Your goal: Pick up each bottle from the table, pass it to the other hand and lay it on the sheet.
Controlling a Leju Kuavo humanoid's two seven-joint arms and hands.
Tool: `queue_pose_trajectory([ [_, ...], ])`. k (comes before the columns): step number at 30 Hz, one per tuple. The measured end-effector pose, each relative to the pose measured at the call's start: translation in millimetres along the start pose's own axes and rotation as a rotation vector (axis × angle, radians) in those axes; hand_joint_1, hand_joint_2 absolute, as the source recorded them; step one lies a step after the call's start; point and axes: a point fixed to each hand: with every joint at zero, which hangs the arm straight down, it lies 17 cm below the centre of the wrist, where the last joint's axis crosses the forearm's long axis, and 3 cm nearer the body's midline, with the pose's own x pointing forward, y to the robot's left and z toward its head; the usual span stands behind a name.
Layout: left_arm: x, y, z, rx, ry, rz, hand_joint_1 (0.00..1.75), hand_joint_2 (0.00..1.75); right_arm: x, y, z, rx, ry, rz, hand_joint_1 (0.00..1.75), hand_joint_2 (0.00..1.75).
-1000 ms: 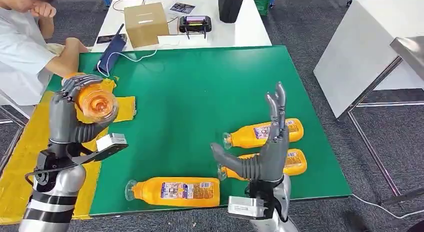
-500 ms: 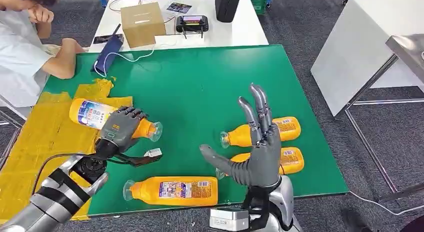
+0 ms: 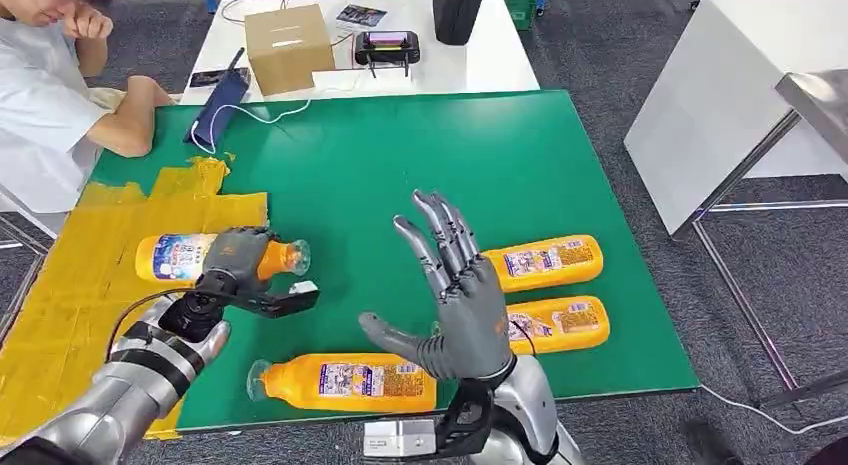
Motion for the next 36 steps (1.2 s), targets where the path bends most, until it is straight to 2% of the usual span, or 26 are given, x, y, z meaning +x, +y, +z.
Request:
queue_pose_trajectory([
  [5,-6,9,-6,0.016,0.058,0.069,1.75,1.75,0,11,3,0.035,0.006,-0.005,0.00,1.75],
  [6,-6,10,-6,0.015,0.059,0.074,0.26,1.75,0,13,3,0.039,0.005,-0.007,0.00,1.75],
  [7,-6,10,-6,0.013,0.063,0.079,0.00,1.75,1,14,4,0.043,0.004,-0.008,0.00,1.75],
  [10,-11,14,-7,0.033,0.095,0.102,0.00,1.75,-2,24,6,0.086,0.018,0.006,0.00,1.75],
  [14,-21,23,-6,0.082,0.138,0.163,0.00,1.75,-18,65,20,0.277,0.064,0.107,0.00,1.75],
  [17,-27,26,-2,0.100,0.158,0.200,0.00,1.75,-26,85,31,0.358,0.079,0.140,0.00,1.75],
  [24,-31,40,7,0.173,0.157,0.316,0.00,1.75,-34,127,57,0.530,0.085,0.179,0.00,1.75],
  [28,-27,54,15,0.224,0.136,0.435,0.00,1.75,-32,144,74,0.590,0.090,0.156,0.00,1.75],
  [33,-30,63,20,0.255,0.141,0.482,0.00,1.75,-33,153,83,0.622,0.093,0.152,0.00,1.75],
  [36,-27,71,24,0.292,0.112,0.600,0.00,1.75,-29,159,89,0.648,0.080,0.125,0.00,1.75],
])
